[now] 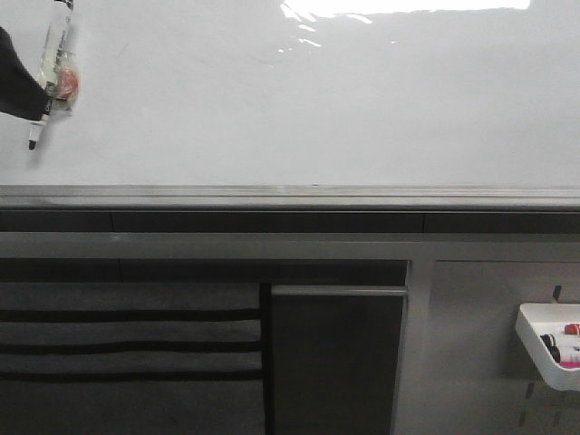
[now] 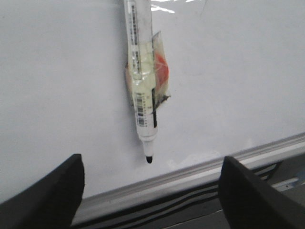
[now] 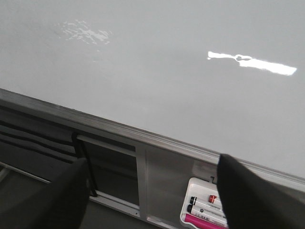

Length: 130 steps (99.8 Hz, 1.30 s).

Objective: Write number 3 on whiteboard

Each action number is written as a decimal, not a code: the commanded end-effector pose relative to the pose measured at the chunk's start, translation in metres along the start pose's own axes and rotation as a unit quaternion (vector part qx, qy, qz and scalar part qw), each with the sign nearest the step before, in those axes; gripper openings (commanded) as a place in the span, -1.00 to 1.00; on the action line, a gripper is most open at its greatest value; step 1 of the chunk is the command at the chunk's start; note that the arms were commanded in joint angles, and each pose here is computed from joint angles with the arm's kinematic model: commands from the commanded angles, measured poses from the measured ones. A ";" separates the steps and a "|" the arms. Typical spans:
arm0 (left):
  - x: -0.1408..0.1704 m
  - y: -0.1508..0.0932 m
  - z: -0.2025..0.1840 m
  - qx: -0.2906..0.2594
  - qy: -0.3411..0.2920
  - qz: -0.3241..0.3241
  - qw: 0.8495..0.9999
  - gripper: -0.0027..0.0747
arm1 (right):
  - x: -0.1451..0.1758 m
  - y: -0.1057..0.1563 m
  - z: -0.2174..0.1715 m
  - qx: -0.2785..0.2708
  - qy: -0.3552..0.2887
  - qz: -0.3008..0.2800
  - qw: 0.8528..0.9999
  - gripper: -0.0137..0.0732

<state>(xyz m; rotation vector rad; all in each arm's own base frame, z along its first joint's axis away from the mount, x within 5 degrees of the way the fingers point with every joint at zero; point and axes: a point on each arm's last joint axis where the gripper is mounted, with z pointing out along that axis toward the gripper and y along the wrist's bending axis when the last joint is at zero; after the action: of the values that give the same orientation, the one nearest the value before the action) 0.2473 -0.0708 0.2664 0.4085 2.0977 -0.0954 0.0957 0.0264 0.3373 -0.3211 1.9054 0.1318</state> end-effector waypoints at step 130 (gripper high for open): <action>-0.039 0.000 -0.013 -0.002 0.004 0.050 0.999 -0.98 | -0.016 0.007 -0.002 -0.044 -0.012 0.063 0.997 0.46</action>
<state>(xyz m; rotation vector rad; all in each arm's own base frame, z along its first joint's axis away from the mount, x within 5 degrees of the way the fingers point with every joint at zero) 0.2668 -0.0758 0.2745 0.4659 2.1480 -0.0496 0.0934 0.0330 0.3371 -0.2657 1.9432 0.2801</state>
